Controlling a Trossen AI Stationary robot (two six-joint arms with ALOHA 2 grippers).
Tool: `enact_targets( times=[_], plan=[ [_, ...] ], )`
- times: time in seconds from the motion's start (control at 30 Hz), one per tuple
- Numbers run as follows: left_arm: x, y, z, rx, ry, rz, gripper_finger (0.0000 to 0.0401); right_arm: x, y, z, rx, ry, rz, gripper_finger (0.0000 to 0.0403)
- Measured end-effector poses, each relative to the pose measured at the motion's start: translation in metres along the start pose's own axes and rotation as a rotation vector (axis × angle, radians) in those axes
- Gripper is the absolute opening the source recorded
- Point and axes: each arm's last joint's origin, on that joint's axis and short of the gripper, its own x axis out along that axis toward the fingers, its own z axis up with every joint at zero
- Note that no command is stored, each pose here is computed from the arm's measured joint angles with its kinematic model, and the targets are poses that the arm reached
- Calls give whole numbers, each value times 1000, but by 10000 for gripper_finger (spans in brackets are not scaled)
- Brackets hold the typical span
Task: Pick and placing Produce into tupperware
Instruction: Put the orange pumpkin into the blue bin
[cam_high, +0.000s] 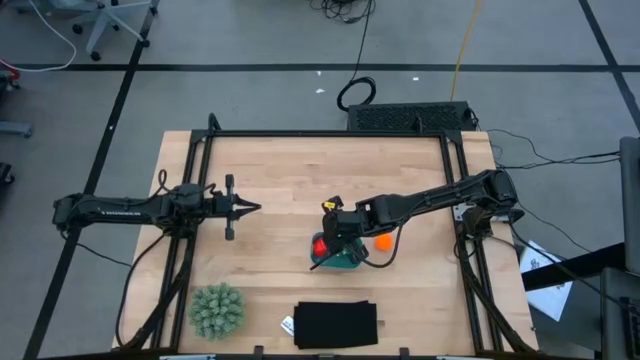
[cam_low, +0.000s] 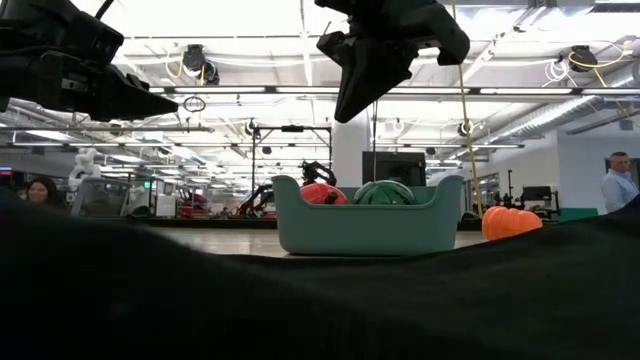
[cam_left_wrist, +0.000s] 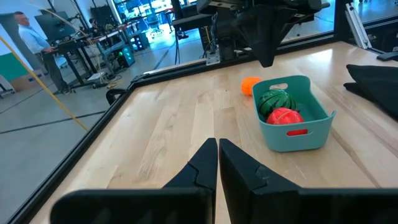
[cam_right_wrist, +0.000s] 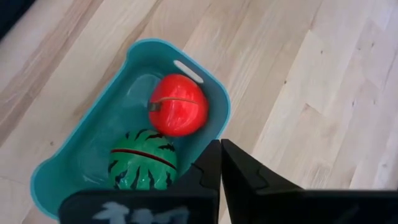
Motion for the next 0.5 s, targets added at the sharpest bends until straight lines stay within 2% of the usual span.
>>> enact_targets(
  times=[0.23, 0.5],
  plan=[
    [0, 0, 0, 0, 0, 0, 21, -3, -1, -3, 36, 21, 7, 0],
    [0, 0, 0, 0, 0, 1, 21, -27, -17, -12, 114, -5, -26, 0]
  ],
)
